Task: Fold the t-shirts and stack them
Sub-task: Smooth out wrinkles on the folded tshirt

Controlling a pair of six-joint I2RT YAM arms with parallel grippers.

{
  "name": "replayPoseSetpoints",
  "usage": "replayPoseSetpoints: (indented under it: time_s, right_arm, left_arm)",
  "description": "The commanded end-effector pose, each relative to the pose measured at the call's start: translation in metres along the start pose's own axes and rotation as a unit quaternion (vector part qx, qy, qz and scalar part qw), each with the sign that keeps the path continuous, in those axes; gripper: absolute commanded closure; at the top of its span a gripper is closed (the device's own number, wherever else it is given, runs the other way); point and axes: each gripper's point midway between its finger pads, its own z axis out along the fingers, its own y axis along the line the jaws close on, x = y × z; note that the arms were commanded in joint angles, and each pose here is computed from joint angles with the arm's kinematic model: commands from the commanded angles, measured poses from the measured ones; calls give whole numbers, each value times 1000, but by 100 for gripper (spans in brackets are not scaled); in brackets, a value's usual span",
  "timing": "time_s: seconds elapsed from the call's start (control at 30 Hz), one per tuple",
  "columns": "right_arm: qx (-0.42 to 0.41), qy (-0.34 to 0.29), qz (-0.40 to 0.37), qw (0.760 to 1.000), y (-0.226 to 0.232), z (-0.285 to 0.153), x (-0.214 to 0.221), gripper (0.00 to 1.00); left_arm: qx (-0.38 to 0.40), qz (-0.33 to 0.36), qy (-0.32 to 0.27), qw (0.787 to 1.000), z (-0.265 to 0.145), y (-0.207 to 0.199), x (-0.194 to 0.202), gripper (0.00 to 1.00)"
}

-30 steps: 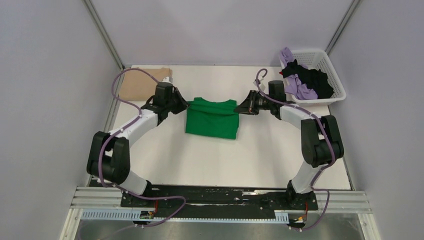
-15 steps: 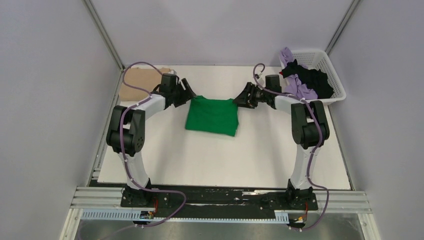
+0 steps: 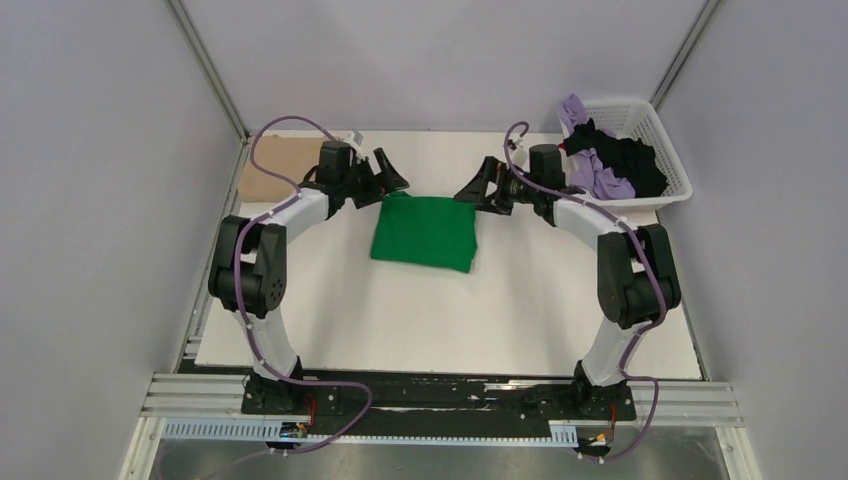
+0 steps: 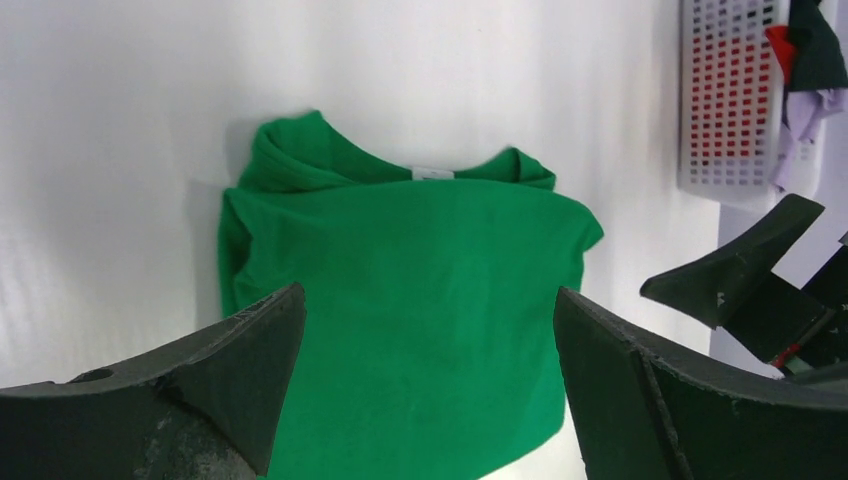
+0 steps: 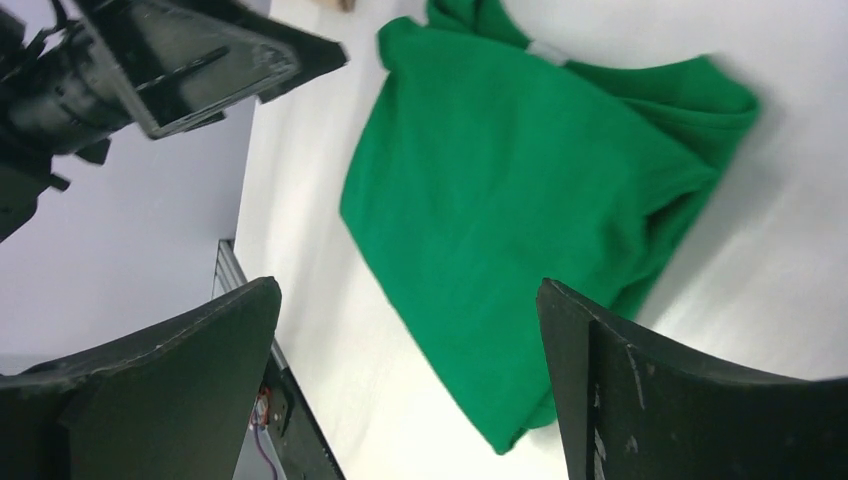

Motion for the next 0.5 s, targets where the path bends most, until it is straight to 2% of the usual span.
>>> replayPoseSetpoints:
  time_s: [0.0,0.1,0.2,0.47]
  right_arm:
    - [-56,-1,-47,997,45,3,3,0]
    - [-67,6,-35,997,42,18,-3,0]
    - [-55,13,-13,998,20,40,-9,0]
    - [13,17,73,997,-80,79,-17,0]
  left_arm:
    - [49,12,2,999,6,-28,1,0]
    - [43,-7,9,999,26,-24,-4,0]
    - [42,-30,37,998,54,-9,8,0]
    - [-47,-78,73,993,96,41,26,0]
